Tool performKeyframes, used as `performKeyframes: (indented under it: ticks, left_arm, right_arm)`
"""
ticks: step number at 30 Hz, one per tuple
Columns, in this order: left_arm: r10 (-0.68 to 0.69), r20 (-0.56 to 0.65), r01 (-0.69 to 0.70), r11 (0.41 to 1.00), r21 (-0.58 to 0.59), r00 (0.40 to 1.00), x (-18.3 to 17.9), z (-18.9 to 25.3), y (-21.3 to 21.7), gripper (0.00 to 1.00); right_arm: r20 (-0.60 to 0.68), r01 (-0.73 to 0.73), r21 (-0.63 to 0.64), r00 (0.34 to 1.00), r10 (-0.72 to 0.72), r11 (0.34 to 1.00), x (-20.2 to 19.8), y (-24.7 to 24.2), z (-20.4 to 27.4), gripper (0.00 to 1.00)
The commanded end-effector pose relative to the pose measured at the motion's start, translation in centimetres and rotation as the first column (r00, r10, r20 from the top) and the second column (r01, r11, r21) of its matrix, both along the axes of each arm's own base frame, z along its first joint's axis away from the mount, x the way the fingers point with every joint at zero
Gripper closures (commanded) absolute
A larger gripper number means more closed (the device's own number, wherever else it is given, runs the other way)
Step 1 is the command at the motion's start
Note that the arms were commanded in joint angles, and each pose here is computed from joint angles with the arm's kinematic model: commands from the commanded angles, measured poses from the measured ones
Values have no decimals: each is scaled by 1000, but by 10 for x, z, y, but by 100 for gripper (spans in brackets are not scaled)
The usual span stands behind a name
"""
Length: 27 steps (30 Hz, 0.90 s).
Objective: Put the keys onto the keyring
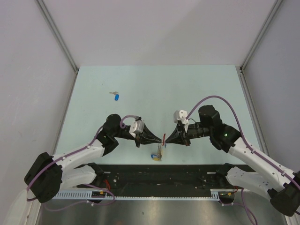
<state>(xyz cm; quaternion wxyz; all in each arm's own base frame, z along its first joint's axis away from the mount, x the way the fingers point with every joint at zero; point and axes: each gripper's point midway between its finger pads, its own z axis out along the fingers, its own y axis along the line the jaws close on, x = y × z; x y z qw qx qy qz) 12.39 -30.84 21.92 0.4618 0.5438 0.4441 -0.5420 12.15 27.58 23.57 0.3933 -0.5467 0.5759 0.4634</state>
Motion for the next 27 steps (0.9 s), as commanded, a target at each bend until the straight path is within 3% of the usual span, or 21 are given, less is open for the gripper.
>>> performKeyframes:
  ticks: [1,27]
  left_arm:
    - [-18,55,21,998,-54,998,-2,25,-2,99]
    - [-26,55,29,998,-54,998,-3,26,-2,99]
  right_arm:
    - [47,8,30,999,-9,1000,-1,-2,17,100]
    - [30,16,9,999,-16,1000,3,0,11,100]
